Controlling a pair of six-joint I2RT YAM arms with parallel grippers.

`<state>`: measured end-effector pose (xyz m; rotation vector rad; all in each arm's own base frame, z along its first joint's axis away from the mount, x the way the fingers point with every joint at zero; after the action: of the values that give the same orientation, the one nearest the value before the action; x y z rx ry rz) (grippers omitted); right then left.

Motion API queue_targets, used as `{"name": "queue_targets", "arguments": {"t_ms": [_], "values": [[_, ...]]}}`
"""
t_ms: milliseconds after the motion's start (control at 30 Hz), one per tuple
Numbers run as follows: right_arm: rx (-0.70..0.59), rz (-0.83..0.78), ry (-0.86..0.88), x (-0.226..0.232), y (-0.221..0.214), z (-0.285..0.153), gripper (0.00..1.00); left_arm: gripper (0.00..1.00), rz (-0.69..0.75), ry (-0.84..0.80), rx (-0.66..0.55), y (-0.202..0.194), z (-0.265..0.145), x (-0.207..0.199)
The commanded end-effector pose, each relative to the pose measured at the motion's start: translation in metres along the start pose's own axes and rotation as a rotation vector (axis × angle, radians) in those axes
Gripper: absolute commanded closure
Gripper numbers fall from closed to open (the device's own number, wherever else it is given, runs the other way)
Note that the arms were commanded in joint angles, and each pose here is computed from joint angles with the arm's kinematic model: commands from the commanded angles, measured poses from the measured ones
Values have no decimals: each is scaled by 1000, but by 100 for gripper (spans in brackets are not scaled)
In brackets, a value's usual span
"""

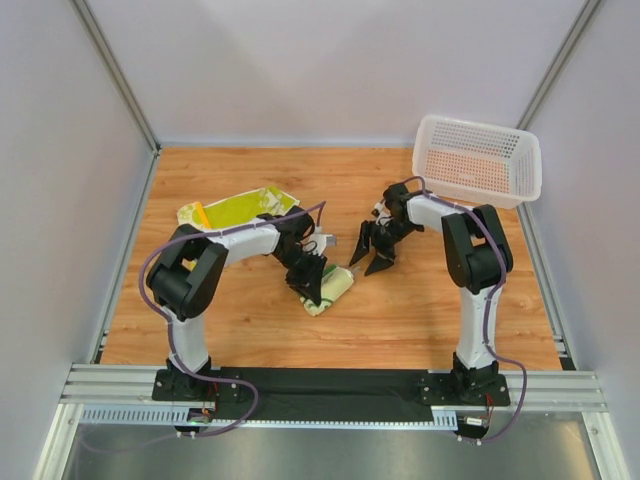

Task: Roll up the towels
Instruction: Roll the towel

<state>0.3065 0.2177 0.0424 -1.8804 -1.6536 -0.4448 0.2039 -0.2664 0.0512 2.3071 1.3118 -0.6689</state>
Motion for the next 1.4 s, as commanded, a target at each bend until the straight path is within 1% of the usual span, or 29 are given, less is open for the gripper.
{"name": "queue_targets", "arguments": {"t_ms": [0,67,100,133,167,233,300,333,367,433,567,667,733,867,1067,1233,1367], "values": [[-80,-58,-116,-22,13,-7,43,90,-130,-92,83,-8,2,7],[-99,-80,-113,-19,14,-13,42,90,-196,-156,100,-4,0,8],[-100,-92,-118,-21,11,-13,41,90,-233,-168,125,-4,4,13],[-107,-102,-105,-19,10,-15,40,90,-260,-178,124,-3,4,16],[-133,-129,-76,-14,13,-15,39,90,-277,-203,127,-2,3,16],[-139,-141,-11,-7,1,-18,36,89,-321,-225,120,3,2,20],[-183,-194,77,8,-2,-24,36,88,-359,-254,120,6,1,21],[-170,-176,87,3,-11,-18,35,88,-391,-261,119,10,-1,23],[-203,-211,120,10,-8,-19,35,87,-424,-278,140,9,-2,22],[-227,-243,178,17,-17,-20,33,87,-474,-308,157,11,0,24],[-206,-302,234,27,-37,-7,31,87,-523,-348,162,12,4,28],[-168,-316,260,29,-48,9,30,87,-580,-402,160,11,7,32],[-165,-298,269,29,-50,15,30,87,-617,-417,165,7,9,38],[-191,-308,297,36,-47,27,30,87,-648,-448,170,3,10,44],[-239,-312,317,45,-37,34,30,87,-685,-459,170,3,10,51],[-237,-298,319,47,-33,45,30,87,-713,-473,183,-1,13,54],[-213,-303,317,50,-38,56,30,87,-744,-494,180,-2,15,56]]}}
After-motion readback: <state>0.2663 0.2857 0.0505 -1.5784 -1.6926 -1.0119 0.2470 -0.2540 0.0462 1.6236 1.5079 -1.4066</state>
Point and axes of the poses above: each gripper's point midway between its finger pads, its own z axis out along the fingers, its own x axis along the line the jaws close on, y = z × x, the point moved 2 cm from there along -z, back along the fingers, and after that the axes turned 2 degrees about -z, right-handed, at the moved point
